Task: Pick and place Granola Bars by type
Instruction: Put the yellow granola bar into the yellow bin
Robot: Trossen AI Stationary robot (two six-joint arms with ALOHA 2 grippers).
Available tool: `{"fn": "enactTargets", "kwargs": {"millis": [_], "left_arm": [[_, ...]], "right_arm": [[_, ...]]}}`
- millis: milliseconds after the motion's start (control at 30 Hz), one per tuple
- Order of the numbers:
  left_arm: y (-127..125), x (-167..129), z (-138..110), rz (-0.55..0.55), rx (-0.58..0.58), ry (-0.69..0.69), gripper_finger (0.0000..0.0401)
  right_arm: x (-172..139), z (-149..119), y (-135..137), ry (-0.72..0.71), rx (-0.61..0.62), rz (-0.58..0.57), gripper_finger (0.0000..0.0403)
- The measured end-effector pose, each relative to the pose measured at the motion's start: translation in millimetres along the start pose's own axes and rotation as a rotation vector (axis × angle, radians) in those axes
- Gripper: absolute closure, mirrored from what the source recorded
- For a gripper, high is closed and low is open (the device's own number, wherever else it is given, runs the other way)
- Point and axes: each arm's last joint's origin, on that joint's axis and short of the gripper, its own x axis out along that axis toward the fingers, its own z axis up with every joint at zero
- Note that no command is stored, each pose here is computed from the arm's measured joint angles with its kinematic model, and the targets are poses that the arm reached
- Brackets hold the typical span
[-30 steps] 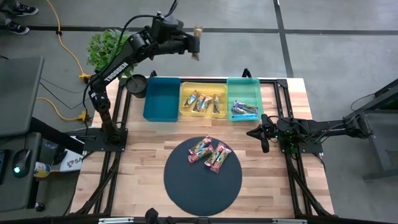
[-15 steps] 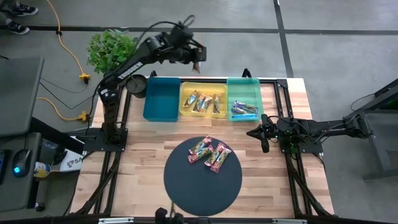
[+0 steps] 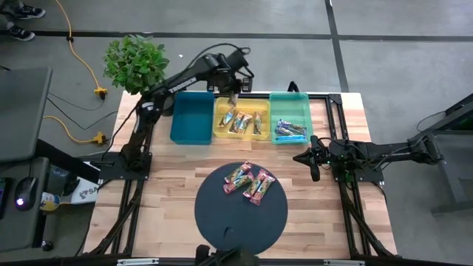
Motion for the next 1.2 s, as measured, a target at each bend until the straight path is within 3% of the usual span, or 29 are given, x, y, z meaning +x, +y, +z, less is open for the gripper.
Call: {"fn": "enactTargets", "kwargs": {"millis": [167,533,800,1033,1200], "left_arm": [[0.1,30.8,-3.9,0.046,-0.005,0.079,0.0310],[-0.4,58.6,-9.8,0.064,-0.020,0.173,0.0310],[-7.0,84.6,-32.9,0.139,0.021,0.270,0.0310],[-14.5,88.9,-41.2,0.132,0.054,0.263,0.0304],[-13.5,88.5,-41.9,0.132,0.072,0.282,0.0270]], "right_arm": [[0.0,0.0,0.0,0.000,0.000,0.000,0.0402],[0.0,0.0,0.0,0.000,0.000,0.000,0.0402],[0.0,0.1,0.0,0.000,0.000,0.000,0.0402],[0.0,0.2,0.1,0.000,0.000,0.000,0.0402],[0.0,0.2,0.0,0.000,0.000,0.000,0.0402]]}}
